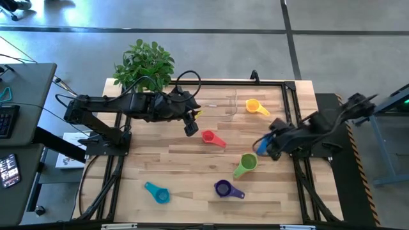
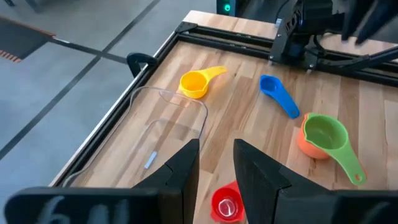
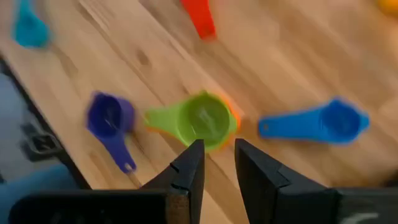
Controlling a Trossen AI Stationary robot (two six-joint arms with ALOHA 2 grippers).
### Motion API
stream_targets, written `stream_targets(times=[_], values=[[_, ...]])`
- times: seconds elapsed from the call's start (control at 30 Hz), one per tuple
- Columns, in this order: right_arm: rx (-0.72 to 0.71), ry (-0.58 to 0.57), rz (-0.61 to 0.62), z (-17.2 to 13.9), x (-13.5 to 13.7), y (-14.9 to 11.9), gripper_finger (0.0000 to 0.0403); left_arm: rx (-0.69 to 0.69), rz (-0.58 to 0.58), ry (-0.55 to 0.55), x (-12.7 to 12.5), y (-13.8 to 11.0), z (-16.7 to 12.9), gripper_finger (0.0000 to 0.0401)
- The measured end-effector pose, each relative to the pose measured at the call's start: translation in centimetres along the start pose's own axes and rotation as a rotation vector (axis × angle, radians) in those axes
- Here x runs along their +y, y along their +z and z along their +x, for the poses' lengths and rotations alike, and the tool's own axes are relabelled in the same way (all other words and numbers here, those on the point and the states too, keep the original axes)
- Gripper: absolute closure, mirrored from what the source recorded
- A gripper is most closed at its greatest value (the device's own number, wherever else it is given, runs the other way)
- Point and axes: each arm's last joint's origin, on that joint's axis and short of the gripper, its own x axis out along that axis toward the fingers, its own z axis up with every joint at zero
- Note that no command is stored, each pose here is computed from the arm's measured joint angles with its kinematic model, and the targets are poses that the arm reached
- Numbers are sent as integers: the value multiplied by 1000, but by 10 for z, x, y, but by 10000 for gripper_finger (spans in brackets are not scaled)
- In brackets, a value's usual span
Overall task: Nest measuring cups in basket
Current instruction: Stack the green measuring cup on top of the orange measuring cup
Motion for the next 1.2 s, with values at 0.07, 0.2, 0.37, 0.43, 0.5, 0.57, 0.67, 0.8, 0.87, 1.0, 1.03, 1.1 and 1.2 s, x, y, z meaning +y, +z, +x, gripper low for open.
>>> stream_targets(times=[0.07,0.2,0.37,0.43,0.5,0.57,0.67,0.8,0.87,1.0,1.03,1.1,1.2], values=[[64,-34,4,13,5,-3,324,0,0,0,0,0,0,311],[181,-107,6,41,13,-10,324,0,0,0,0,0,0,311],[271,-137,33,73,19,-19,324,0,0,0,0,0,0,311],[294,-135,62,84,19,-23,324,0,1,0,0,0,0,311],[308,-147,95,94,18,-27,324,0,1,-1,0,0,0,311],[308,-168,137,102,15,-30,324,0,1,-1,0,0,0,311],[309,-199,185,111,9,-35,324,0,1,-1,0,0,0,311],[311,-243,239,119,1,-40,324,0,1,-1,0,0,0,311],[305,-258,262,122,-2,-42,324,0,2,-1,0,0,0,311],[286,-268,301,133,-10,-47,324,1,2,-2,0,0,0,311],[284,-266,316,137,-12,-49,324,0,2,-2,0,0,0,311],[278,-252,345,145,-16,-53,324,1,2,-1,0,0,0,311],[270,-230,392,154,-21,-57,324,1,3,-2,0,0,0,311]])
